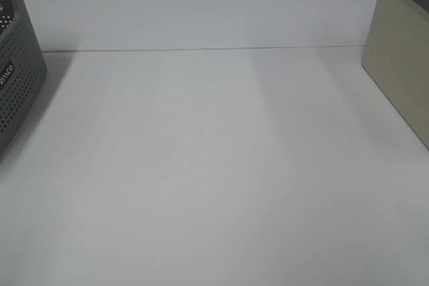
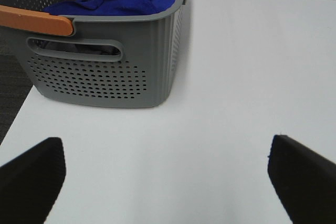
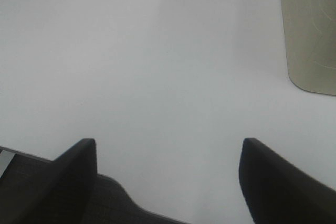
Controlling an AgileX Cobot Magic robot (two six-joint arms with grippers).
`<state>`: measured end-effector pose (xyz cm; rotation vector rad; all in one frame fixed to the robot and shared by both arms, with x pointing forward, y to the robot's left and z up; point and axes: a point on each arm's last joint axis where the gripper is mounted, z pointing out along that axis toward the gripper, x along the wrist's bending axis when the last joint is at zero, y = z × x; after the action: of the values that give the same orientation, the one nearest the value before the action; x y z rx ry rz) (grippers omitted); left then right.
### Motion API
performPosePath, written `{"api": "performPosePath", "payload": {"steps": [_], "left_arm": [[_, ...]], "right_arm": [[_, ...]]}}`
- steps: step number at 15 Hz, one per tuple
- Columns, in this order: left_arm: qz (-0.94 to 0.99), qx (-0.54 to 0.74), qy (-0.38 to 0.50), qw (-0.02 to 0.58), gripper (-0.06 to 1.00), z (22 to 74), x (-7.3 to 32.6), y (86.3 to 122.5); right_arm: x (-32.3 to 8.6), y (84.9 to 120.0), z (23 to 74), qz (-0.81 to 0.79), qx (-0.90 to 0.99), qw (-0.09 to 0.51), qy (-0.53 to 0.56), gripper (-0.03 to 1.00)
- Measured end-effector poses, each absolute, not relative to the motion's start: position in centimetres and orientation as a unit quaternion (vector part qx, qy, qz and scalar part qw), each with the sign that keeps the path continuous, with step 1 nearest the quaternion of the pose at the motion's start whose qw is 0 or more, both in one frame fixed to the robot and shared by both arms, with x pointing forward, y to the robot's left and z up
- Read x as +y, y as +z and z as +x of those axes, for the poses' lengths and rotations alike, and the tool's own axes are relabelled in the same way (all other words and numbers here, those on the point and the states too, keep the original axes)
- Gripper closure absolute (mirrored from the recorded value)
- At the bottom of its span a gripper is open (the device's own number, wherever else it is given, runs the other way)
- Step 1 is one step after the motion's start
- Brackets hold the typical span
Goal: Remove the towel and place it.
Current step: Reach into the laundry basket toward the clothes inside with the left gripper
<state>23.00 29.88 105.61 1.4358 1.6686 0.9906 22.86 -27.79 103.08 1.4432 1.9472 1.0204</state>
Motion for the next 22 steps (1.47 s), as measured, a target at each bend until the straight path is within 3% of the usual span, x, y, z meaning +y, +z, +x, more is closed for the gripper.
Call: {"api": "performPosePath", "payload": {"steps": [18,22], "left_arm": [[0.558,0.644,0.385,0.354,-0.04,23.0,29.9,105.6],[0.671,0.591,0.367,0.257,-0.04,25.1,30.2,108.6]], "right_arm": [[-27.8,103.1,22.9,0.531,0.717,0.253,0.375,0.26],[-27.8,103.1,22.9,0.531,0.717,0.253,0.375,0.26]]}}
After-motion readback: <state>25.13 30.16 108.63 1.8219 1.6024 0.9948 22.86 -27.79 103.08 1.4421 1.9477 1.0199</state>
